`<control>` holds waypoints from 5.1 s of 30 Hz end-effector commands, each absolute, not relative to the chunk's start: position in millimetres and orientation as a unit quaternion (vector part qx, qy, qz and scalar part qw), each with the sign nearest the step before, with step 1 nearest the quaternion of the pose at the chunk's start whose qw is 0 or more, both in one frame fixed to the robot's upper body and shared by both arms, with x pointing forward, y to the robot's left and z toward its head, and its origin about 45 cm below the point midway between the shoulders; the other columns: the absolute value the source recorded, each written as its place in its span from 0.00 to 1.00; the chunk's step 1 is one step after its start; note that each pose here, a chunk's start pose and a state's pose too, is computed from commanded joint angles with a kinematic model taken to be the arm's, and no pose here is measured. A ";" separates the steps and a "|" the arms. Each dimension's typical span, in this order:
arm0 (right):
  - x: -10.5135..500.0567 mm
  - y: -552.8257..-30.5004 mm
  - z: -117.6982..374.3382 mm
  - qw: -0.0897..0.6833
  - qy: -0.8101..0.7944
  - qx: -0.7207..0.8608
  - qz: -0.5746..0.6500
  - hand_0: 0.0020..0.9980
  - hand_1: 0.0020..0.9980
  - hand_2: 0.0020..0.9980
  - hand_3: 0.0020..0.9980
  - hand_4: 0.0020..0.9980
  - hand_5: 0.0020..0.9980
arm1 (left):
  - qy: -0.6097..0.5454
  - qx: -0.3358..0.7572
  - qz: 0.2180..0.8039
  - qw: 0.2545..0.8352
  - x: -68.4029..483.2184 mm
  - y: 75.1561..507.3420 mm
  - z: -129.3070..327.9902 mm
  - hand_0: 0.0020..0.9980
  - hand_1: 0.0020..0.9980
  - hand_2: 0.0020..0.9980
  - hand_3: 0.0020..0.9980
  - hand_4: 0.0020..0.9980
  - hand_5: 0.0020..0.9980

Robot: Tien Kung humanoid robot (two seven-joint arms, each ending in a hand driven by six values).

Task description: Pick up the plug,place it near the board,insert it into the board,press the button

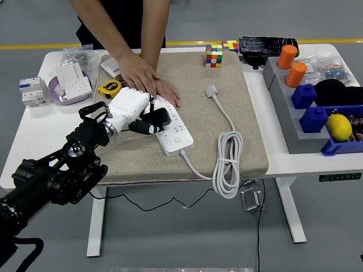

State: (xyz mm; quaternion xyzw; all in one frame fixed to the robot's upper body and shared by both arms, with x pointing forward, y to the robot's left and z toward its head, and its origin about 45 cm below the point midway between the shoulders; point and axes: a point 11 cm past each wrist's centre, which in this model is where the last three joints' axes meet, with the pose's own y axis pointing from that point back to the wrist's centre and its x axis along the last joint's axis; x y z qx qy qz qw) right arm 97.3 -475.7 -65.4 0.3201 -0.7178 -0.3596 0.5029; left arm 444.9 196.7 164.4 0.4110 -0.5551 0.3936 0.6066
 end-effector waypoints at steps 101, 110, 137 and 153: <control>100.1 -474.6 -65.2 0.493 -0.721 0.322 -0.365 0.90 0.84 0.80 0.81 1.00 0.97 | -0.548 0.443 0.359 0.612 449.1 216.0 152.9 0.80 0.93 0.90 0.91 0.95 0.52; 99.0 -473.4 -66.1 0.492 -0.722 0.321 -0.366 0.90 0.84 0.80 0.80 1.00 0.97 | -0.485 0.410 0.412 0.653 446.9 225.6 161.6 0.95 1.00 0.99 0.97 1.00 1.00; 98.0 -471.8 -67.3 0.486 -0.726 0.315 -0.371 0.90 0.84 0.80 0.81 1.00 0.98 | -0.021 0.020 0.700 0.714 364.7 287.1 237.2 0.91 0.97 0.96 0.96 1.00 1.00; 94.4 -470.7 -68.6 0.484 -0.726 0.313 -0.375 0.90 0.84 0.80 0.81 1.00 0.98 | -0.062 0.181 0.665 0.722 321.6 291.0 192.9 0.92 0.95 0.93 0.94 1.00 1.00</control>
